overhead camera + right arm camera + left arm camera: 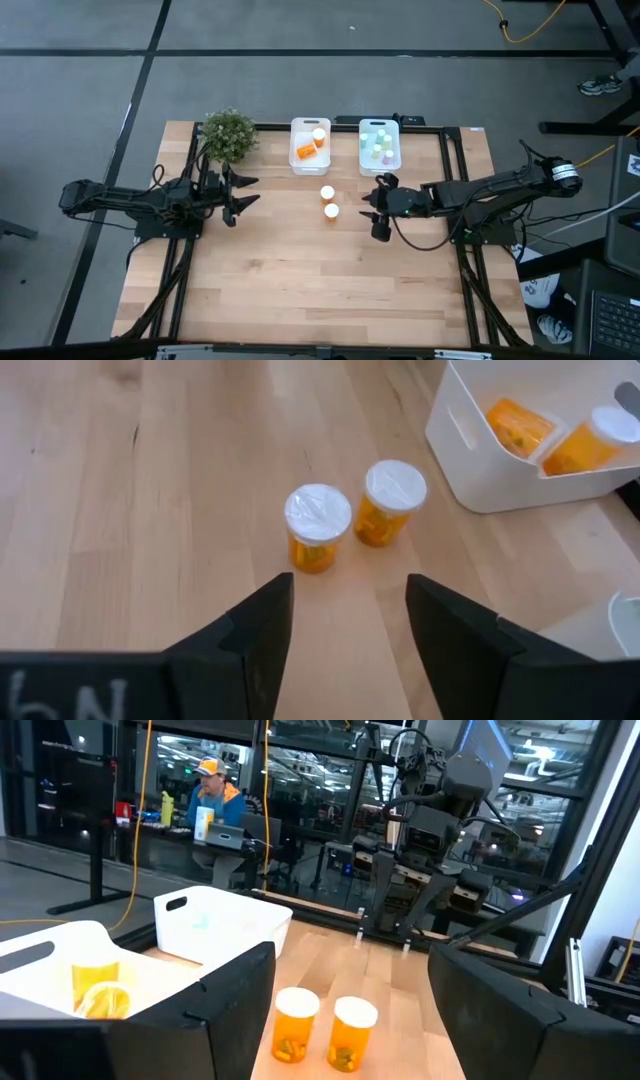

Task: Pick and place medicine bottles into bin by pill shape (circle, oval)
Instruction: Put the orange pill bottle into the left white bin

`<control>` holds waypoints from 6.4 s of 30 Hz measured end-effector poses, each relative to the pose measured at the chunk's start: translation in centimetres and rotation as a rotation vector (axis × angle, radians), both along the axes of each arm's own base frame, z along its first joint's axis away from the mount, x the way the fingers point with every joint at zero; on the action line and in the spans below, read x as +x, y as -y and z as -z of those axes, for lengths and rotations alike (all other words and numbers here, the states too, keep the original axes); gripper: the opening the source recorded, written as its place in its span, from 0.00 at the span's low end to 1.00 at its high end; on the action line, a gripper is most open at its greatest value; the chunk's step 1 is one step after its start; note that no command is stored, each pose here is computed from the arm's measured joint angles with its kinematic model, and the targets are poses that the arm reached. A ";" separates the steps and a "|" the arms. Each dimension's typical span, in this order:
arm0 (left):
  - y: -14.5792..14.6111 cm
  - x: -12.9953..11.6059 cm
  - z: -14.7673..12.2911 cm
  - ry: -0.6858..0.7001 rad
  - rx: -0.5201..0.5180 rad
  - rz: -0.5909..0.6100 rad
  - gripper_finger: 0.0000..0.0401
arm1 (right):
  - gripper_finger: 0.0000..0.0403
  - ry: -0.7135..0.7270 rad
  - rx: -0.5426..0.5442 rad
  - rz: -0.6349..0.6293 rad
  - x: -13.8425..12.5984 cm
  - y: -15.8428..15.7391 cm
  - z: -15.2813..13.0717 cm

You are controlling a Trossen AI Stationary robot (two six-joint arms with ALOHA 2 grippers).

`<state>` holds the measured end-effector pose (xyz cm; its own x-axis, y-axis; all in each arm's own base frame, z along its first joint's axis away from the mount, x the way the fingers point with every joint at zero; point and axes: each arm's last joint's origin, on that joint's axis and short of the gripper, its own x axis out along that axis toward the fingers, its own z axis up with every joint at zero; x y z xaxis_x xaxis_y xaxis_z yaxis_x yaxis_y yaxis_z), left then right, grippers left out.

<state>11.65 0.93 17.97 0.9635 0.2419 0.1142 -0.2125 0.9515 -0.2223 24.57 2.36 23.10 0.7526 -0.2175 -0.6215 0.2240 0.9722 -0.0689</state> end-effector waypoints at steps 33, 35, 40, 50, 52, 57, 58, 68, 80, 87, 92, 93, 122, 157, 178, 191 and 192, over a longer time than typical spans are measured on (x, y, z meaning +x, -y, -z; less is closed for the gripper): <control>0.0 0.0 0.0 0.000 0.000 -0.001 0.64 | 0.65 -0.022 0.053 0.044 5.2 6.8 6.2; 0.0 0.0 0.0 0.000 0.000 -0.001 0.64 | 0.65 -0.038 0.050 0.016 5.3 7.6 6.6; 0.0 0.0 0.0 0.000 0.000 -0.001 0.64 | 0.65 -0.034 0.044 -0.089 5.7 8.6 7.5; 0.0 0.0 0.0 0.000 0.000 -0.001 0.64 | 0.65 -0.008 0.017 -0.160 7.8 9.2 9.4; 0.0 0.0 0.0 0.000 0.000 -0.001 0.64 | 0.65 0.003 0.012 -0.162 8.6 9.3 9.2; 0.0 0.0 0.0 0.000 0.000 -0.001 0.64 | 0.65 0.032 0.000 -0.167 10.3 9.7 8.6; 0.0 0.0 0.0 0.000 0.000 -0.001 0.64 | 0.65 0.039 -0.002 -0.167 10.5 9.8 8.4; 0.0 0.0 0.0 0.000 0.000 0.000 0.64 | 0.65 0.011 0.008 -0.165 10.7 9.8 8.7; 0.0 0.0 0.0 0.000 0.000 -0.001 0.64 | 0.65 0.036 -0.001 -0.163 10.9 9.8 8.8; 0.0 0.0 0.0 0.000 0.000 0.000 0.64 | 0.61 0.025 0.007 -0.160 10.8 9.8 8.9; 0.0 0.0 0.0 0.000 0.000 -0.001 0.64 | 0.53 0.035 0.005 -0.159 10.9 9.8 8.8; 0.0 0.0 0.0 0.000 0.000 -0.001 0.64 | 0.52 0.039 0.004 -0.158 10.9 9.8 8.8; 0.0 0.0 0.0 0.000 0.000 -0.001 0.64 | 0.52 0.048 -0.071 0.057 11.6 22.1 4.9; 0.0 0.0 0.0 0.000 0.000 0.000 0.64 | 0.70 0.073 -0.041 0.079 12.7 23.0 3.2; 0.0 0.0 0.0 0.000 0.000 0.000 0.64 | 0.66 -0.427 0.117 -0.313 9.3 7.8 3.3; 0.0 0.0 0.0 0.000 0.000 0.000 0.64 | 0.66 -0.094 0.029 -0.357 8.9 5.5 8.2; 0.0 0.0 0.0 -0.001 0.000 0.000 0.64 | 0.66 -0.069 0.028 -0.354 8.9 5.4 8.2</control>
<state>11.66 0.93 17.96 0.9635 0.2423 0.1137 -0.2130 0.9514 -0.2222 33.47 -3.06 14.89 0.7344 0.0670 -0.6754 -0.1310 0.9904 -0.0442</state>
